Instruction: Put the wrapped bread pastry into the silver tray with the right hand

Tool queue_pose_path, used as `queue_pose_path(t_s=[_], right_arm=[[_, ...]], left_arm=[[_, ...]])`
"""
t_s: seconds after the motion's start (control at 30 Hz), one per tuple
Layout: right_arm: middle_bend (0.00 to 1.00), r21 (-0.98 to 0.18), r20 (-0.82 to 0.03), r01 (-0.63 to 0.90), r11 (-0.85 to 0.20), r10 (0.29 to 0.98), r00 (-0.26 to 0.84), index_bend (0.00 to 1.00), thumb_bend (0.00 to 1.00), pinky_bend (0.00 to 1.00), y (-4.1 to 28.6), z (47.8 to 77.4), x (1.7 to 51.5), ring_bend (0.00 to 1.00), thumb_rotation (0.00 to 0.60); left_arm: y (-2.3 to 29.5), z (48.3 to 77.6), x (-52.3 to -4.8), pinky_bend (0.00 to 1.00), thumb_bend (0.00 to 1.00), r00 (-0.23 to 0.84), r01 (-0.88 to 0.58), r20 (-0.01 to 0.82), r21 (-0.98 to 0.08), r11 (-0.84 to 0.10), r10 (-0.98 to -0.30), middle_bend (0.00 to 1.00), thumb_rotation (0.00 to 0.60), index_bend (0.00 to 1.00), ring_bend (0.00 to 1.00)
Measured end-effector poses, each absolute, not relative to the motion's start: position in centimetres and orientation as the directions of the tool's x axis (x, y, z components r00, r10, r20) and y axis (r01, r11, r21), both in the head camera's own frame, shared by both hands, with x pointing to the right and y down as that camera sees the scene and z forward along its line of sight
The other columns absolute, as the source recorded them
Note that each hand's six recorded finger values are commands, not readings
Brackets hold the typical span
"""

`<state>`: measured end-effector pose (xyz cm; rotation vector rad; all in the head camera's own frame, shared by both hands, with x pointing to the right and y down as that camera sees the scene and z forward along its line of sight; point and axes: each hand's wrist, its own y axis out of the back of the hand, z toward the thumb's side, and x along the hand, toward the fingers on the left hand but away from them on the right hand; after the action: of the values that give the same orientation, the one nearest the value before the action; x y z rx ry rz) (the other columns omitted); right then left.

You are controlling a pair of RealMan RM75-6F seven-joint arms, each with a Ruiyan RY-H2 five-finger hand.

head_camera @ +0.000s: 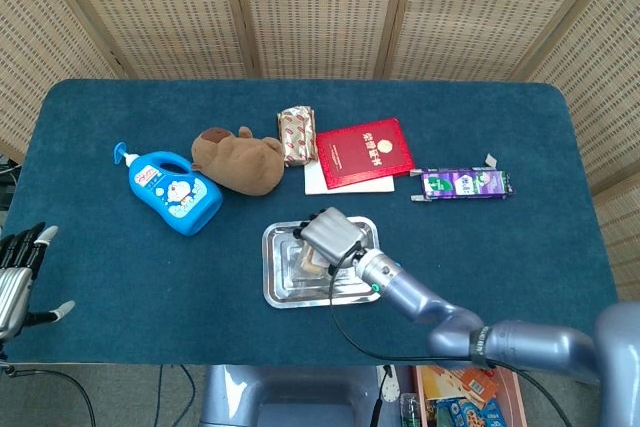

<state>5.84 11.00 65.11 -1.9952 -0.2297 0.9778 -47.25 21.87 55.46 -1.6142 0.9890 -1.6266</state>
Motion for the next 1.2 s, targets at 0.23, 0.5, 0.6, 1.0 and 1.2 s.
queue_pose_path(t_s=[0.23, 0.5, 0.6, 1.0, 1.2], right_arm=[[0.09, -0.773, -0.576, -0.245, -0.585, 0.487, 0.656, 0.12, 0.06, 0.19, 11.8, 66.5, 4.0, 0.1, 0.6], [0.0, -0.755, -0.632, -0.325, -0.569, 0.503, 0.589, 0.0, 0.0, 0.0, 11.9, 65.8, 5.4, 0.0, 0.6], [0.0, -0.777, -0.612, -0.321, -0.541, 0.531, 0.587, 0.0, 0.0, 0.0, 11.4, 64.2, 6.3, 0.0, 0.6], [0.0, -0.898, -0.435, -0.192, -0.396, 0.733, 0.523, 0.0, 0.0, 0.0, 9.8, 59.9, 18.2, 0.0, 0.6], [0.0, -0.908, -0.407, -0.076, -0.413, 0.822, 0.398, 0.0, 0.0, 0.0, 12.4, 60.4, 28.6, 0.0, 0.6]], left_arm=[[21.9, 55.6, -47.5, 0.0, 0.0, -0.056, -0.068, 0.526, -0.85, -0.522, -0.849, 0.0, 0.6, 0.0, 0.0], [21.9, 55.6, -47.5, 0.0, 0.0, -0.054, -0.072, 0.53, -0.847, -0.526, -0.846, 0.0, 0.6, 0.0, 0.0], [21.9, 55.5, -47.5, 0.0, 0.0, -0.053, -0.075, 0.527, -0.849, -0.523, -0.848, 0.0, 0.6, 0.0, 0.0], [22.2, 55.0, -47.1, 0.0, 0.0, -0.026, -0.084, 0.514, -0.856, -0.51, -0.858, 0.0, 0.6, 0.0, 0.0], [22.5, 54.8, -47.0, 0.0, 0.0, -0.02, -0.082, 0.508, -0.859, -0.505, -0.861, 0.0, 0.6, 0.0, 0.0]])
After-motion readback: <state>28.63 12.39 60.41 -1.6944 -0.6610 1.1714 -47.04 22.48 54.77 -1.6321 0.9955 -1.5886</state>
